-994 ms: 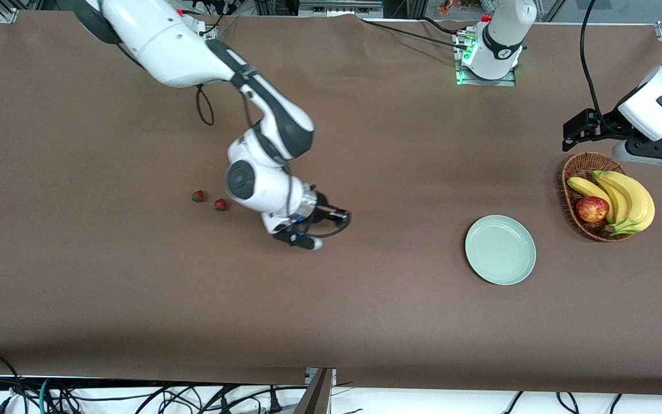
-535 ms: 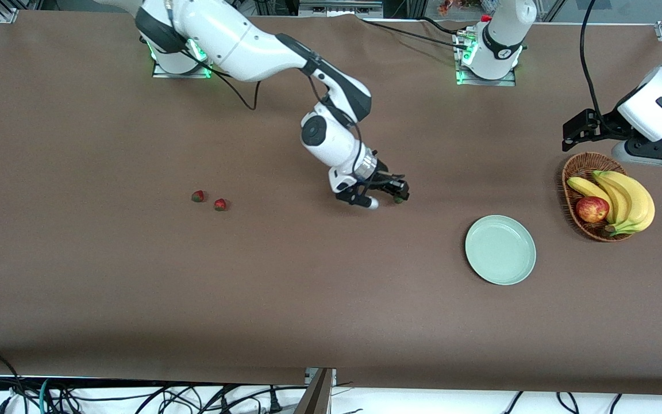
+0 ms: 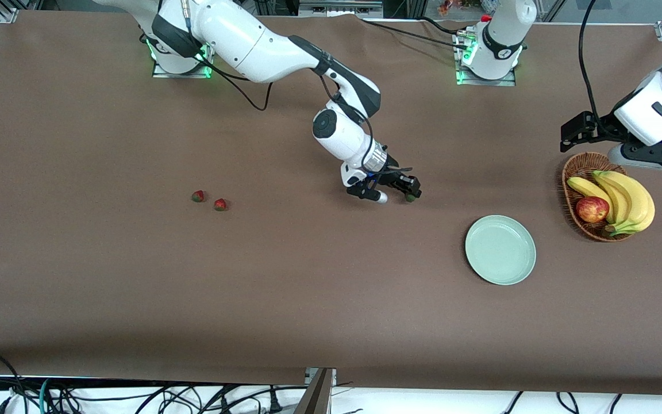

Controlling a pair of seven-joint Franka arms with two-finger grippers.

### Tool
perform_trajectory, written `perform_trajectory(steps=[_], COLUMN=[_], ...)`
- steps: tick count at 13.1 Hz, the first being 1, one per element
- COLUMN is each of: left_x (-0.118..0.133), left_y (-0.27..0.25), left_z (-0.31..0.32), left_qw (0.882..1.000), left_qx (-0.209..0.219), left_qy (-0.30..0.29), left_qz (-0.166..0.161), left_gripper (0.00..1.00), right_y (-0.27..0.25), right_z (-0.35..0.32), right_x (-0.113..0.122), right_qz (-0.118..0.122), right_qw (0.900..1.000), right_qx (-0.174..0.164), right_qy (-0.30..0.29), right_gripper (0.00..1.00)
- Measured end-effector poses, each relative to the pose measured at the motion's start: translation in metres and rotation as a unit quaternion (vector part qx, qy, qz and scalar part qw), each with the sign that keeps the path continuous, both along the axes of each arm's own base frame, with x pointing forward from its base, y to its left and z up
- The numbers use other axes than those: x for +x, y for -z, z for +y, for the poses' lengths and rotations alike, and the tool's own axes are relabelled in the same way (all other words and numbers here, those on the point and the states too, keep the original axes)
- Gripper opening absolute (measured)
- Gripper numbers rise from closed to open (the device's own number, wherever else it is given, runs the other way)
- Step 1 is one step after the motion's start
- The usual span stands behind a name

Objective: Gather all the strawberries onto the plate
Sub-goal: 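Carry the strawberry toward the table middle and release it there, then return the right gripper to the strawberries while the left gripper reaches the strawberry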

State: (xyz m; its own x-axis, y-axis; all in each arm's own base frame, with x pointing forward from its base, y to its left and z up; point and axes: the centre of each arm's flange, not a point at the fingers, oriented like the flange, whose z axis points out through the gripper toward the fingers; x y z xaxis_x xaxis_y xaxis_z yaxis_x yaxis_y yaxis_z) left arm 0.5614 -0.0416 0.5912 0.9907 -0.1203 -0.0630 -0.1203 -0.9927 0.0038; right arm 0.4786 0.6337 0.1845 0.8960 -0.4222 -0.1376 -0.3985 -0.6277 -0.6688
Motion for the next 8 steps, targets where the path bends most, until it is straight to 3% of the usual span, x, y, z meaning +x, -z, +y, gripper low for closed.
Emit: perform_trajectory(steps=[3,6,8], left_x=[-0.004,-0.004,0.001], left_y=[0.007,0.023,0.035], left_z=[-0.006,-0.020,-0.016], left_qw=[1.000,0.998,0.998], left_qx=[0.002,0.003,0.003], left_qy=[0.006,0.019,0.016], left_qz=[0.026,0.056,0.067], left_gripper=[1.00,1.00,1.00], right_y=[0.019,0.000,-0.026], right_z=[-0.003,-0.003,-0.013], right_x=[-0.003,0.010,0.033], right_qz=[-0.009,-0.023,-0.024], right_qw=[1.000,1.000,1.000], right_qx=[-0.012,0.000,-0.005], right_qy=[0.001,0.009,0.009], right_gripper=[0.47,0.77,0.81])
